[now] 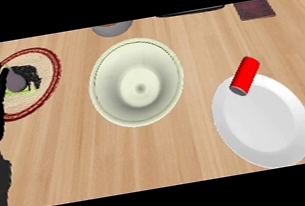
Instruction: Pick the squash from the plate and place it in the bowl
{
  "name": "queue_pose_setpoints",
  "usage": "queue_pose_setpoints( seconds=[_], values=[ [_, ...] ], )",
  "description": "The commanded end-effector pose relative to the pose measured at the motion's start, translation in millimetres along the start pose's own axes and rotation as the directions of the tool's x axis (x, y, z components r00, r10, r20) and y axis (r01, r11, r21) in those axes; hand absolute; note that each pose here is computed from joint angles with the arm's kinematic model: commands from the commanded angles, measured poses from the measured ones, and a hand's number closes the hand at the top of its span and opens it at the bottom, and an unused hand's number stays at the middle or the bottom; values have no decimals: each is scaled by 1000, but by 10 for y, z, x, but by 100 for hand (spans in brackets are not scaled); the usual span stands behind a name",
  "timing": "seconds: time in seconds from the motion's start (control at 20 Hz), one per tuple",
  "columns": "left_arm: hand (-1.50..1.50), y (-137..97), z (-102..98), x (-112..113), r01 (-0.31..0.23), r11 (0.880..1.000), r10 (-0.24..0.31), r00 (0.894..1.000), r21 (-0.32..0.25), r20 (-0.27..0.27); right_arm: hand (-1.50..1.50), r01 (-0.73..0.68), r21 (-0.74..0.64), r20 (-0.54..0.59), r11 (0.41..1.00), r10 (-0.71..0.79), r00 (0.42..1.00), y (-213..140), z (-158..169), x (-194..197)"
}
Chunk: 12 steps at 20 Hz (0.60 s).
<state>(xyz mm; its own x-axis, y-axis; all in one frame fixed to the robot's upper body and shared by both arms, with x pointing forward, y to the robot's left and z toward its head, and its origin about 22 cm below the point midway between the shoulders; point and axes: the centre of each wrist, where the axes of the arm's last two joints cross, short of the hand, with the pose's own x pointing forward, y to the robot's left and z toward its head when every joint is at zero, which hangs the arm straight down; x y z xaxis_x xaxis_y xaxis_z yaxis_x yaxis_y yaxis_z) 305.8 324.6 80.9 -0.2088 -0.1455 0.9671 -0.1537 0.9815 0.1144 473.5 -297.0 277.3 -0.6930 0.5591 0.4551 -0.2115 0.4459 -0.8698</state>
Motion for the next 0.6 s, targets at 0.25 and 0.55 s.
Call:
queue_pose_setpoints(
  seconds=[0.25, 0.55],
  values=[
    [0, 84, 58, -90, -3, 1000, 3, 1000, 17, 3, 150, 92, 220, 91, 971, -114, 989, 426, -887, 595],
    [0, 128, 116, 3, 15, 999, -15, 1000, 44, -14, 150, 109, 330, 78, 938, -143, 987, 1329, -1218, 767]
  ],
)
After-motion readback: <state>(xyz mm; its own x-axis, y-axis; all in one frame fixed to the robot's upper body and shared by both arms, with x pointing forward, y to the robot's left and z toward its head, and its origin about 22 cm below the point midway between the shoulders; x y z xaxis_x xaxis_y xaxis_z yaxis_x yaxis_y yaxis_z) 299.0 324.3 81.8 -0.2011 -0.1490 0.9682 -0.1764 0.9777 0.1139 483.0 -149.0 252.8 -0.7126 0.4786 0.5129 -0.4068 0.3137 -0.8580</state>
